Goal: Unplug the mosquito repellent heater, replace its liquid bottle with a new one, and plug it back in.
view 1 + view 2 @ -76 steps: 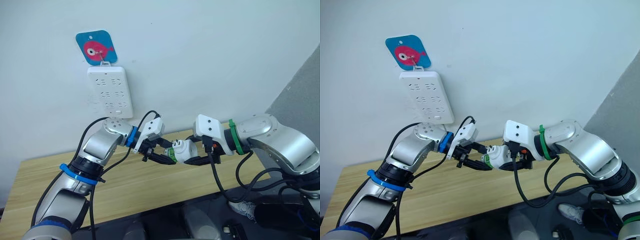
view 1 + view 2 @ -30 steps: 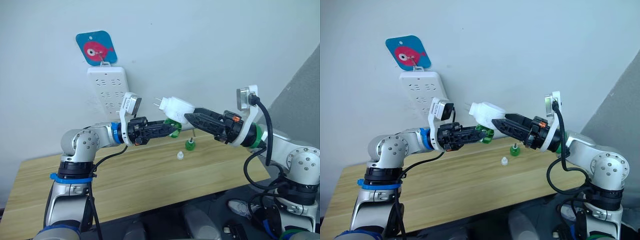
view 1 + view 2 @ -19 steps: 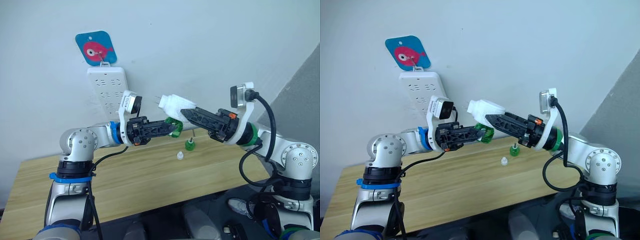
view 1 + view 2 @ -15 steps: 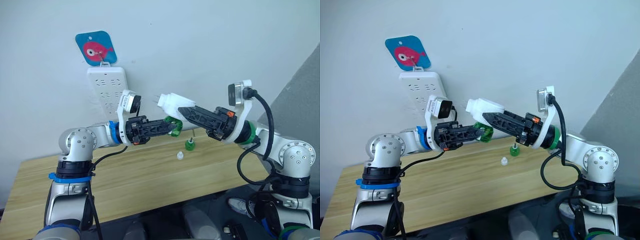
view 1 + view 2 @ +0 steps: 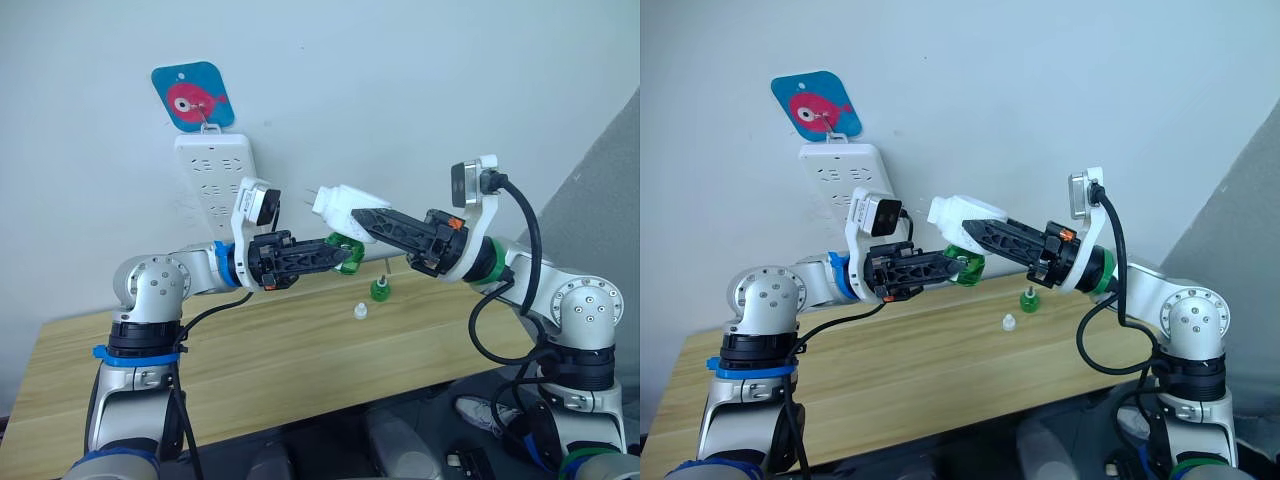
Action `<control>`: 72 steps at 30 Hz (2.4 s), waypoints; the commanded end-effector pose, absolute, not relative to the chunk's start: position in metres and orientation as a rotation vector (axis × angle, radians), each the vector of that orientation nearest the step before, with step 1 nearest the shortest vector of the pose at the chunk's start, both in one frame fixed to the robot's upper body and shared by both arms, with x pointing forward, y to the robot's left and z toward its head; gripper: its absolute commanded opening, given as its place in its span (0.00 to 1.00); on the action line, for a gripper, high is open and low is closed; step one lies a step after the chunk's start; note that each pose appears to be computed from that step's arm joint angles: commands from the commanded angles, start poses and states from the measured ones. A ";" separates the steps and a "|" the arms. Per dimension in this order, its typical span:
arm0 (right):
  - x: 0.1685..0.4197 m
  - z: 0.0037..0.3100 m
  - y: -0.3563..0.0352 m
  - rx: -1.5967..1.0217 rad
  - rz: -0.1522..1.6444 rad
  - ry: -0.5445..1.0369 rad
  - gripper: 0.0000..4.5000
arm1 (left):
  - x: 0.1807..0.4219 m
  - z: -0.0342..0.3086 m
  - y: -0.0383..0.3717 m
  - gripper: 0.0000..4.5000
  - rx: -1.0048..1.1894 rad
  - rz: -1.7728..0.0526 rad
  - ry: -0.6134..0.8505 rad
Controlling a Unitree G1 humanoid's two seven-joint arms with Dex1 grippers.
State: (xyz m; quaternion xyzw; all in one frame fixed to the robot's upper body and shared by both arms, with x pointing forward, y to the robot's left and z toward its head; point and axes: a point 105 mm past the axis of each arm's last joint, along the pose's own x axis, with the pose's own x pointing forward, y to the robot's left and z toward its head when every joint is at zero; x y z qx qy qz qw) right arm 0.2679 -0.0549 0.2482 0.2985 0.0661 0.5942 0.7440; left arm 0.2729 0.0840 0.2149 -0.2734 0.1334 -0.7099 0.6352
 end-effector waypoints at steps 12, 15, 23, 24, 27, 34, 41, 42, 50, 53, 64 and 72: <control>0.253 0.266 -0.050 0.674 1.394 0.096 0.65 | 0.276 0.215 0.090 0.93 -0.567 -1.615 0.326; 0.254 0.267 -0.050 0.679 1.387 0.091 0.65 | 0.279 0.211 0.091 1.00 -0.530 -1.580 0.308; 0.273 0.269 -0.071 0.625 1.218 0.016 0.65 | 0.282 0.184 0.133 1.00 -0.265 -1.339 0.284; 0.275 0.270 -0.074 0.617 1.195 0.003 0.65 | 0.282 0.180 0.139 1.00 -0.219 -1.301 0.275; 0.277 0.270 -0.082 0.530 1.134 -0.025 0.65 | 0.288 0.175 0.168 1.00 -0.122 -1.098 0.197; 0.275 0.255 -0.085 0.237 1.033 -0.043 0.65 | 0.292 0.178 0.228 1.00 0.002 -0.656 0.015; 0.267 0.242 -0.072 0.084 1.050 -0.052 0.65 | 0.298 0.179 0.247 1.00 0.191 -0.434 -0.113; 0.266 0.241 -0.071 0.076 1.054 -0.052 0.65 | 0.300 0.178 0.248 1.00 0.201 -0.427 -0.116; 0.258 0.237 -0.057 -0.009 1.090 -0.065 0.65 | 0.333 0.183 0.253 1.00 0.222 -0.478 -0.126; 0.255 0.236 -0.055 -0.014 1.090 -0.065 0.65 | 0.344 0.184 0.249 1.00 0.240 -0.502 -0.135; 0.251 0.233 -0.054 -0.011 1.078 -0.064 0.65 | 0.367 0.189 0.233 1.00 0.229 -0.579 -0.107; 0.250 0.231 -0.055 -0.012 1.077 -0.058 0.65 | 0.367 0.205 0.218 1.00 0.192 -0.718 -0.090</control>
